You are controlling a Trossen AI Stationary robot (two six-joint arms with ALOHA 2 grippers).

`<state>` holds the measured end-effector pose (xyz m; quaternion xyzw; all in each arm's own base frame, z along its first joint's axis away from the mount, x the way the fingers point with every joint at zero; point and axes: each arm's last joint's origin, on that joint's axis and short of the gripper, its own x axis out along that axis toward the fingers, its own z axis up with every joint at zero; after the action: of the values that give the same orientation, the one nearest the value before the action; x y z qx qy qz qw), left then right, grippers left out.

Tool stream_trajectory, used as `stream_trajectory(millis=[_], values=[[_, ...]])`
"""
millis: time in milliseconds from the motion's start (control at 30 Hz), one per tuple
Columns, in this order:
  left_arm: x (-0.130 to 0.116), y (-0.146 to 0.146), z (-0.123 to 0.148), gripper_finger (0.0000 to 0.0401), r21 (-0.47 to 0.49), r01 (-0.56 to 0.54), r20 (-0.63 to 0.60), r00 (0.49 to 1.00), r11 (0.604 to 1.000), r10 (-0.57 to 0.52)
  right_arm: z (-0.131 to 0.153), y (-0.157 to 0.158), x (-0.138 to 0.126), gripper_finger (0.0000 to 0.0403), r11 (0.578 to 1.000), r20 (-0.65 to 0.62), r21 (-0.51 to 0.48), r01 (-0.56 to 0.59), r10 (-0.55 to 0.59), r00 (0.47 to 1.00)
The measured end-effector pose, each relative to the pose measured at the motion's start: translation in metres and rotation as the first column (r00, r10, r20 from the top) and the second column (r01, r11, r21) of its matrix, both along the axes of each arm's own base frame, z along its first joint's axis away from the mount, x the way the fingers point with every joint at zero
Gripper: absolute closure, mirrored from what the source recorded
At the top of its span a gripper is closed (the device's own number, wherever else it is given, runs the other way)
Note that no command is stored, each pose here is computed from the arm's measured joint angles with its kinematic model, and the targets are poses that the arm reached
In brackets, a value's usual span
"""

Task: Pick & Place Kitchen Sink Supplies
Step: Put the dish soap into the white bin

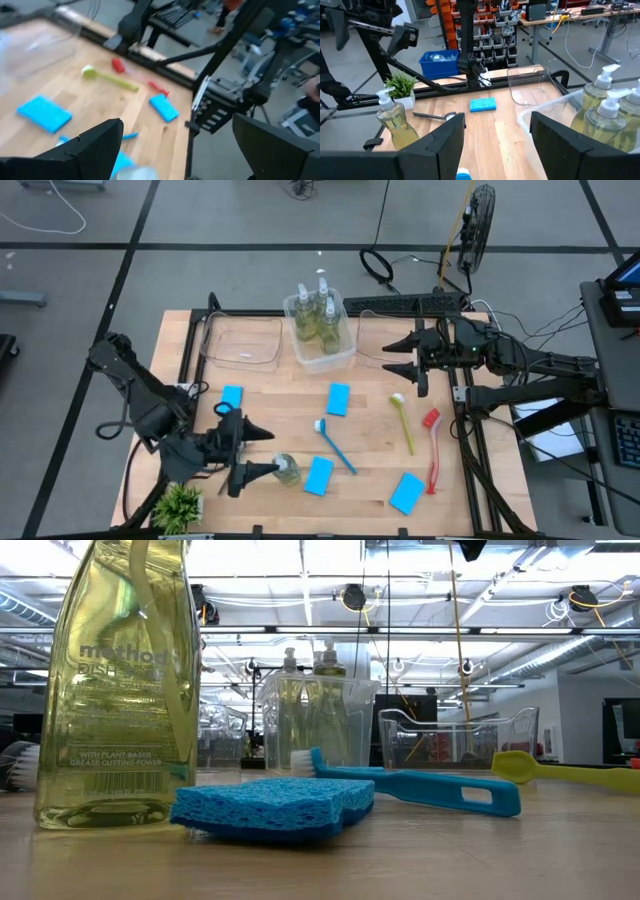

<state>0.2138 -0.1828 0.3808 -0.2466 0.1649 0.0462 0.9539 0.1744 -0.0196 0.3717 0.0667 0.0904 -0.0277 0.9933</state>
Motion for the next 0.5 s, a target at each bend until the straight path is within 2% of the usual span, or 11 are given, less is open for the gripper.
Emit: stream_trajectory(millis=[167,500], values=[[-0.009,-0.006,-0.006,0.0035,-0.019,0.003,-0.045,0.999,1.000,-0.004,-0.001,0.000,0.000,0.0190,1.000,-0.010,0.002,0.000,0.000,1.000],[-0.017,-0.009,-0.019,0.0021,0.039,0.016,-0.149,0.989,0.999,-0.010,-0.001,0.000,0.000,0.0190,1.000,-0.012,0.004,0.000,0.000,1.000]])
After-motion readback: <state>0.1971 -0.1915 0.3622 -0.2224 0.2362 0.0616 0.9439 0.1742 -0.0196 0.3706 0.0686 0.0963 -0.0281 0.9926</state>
